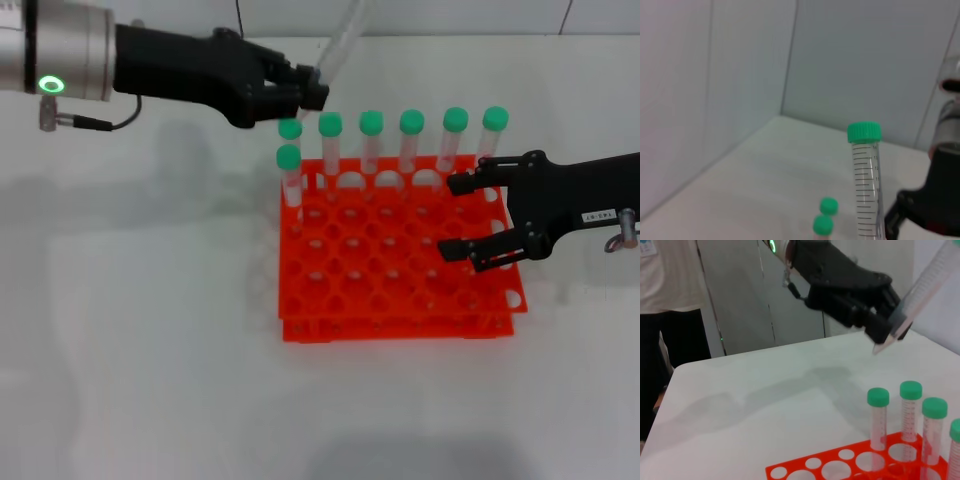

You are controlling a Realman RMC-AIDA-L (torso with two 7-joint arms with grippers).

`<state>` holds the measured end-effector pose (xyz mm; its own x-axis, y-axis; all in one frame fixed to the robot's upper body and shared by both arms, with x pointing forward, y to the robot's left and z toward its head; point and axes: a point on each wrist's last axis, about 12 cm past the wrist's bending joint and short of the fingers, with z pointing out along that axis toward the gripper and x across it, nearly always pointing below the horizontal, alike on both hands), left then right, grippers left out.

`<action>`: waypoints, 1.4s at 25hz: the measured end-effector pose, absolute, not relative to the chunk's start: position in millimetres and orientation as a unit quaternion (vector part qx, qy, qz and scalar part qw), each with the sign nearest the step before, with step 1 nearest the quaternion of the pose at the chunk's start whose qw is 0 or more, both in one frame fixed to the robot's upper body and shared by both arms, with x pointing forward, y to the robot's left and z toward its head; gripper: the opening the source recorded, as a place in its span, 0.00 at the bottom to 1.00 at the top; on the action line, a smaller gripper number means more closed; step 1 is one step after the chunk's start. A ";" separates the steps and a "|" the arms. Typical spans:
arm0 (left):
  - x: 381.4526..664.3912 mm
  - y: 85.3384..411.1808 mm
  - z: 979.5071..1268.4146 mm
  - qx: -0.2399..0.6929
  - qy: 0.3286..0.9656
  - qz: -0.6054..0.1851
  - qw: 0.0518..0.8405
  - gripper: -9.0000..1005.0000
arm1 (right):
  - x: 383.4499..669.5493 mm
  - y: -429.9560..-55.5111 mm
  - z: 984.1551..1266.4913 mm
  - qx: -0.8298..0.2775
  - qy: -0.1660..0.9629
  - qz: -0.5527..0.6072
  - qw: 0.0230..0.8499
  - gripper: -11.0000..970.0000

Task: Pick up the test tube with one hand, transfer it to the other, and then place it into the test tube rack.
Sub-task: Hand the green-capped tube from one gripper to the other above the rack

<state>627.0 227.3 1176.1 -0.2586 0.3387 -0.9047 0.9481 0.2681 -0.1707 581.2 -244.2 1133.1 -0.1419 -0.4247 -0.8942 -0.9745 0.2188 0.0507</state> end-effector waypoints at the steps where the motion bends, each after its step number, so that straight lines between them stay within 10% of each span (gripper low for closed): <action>1: 627.6 224.1 1174.8 0.470 0.693 -0.388 0.386 0.21 | 581.2 -244.3 1133.1 -0.520 0.672 0.346 0.398 0.90; 35: 622.1 185.3 1141.5 0.541 0.673 -0.341 0.372 0.22 | 588.9 -273.5 1152.2 -0.346 0.715 0.413 0.446 0.90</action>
<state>622.1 185.3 1141.5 -0.1388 0.4750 -0.8690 0.9814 0.1833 -0.0566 588.9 -273.5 1152.2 -0.3633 -0.1266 -0.9230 -0.8624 0.4205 0.2817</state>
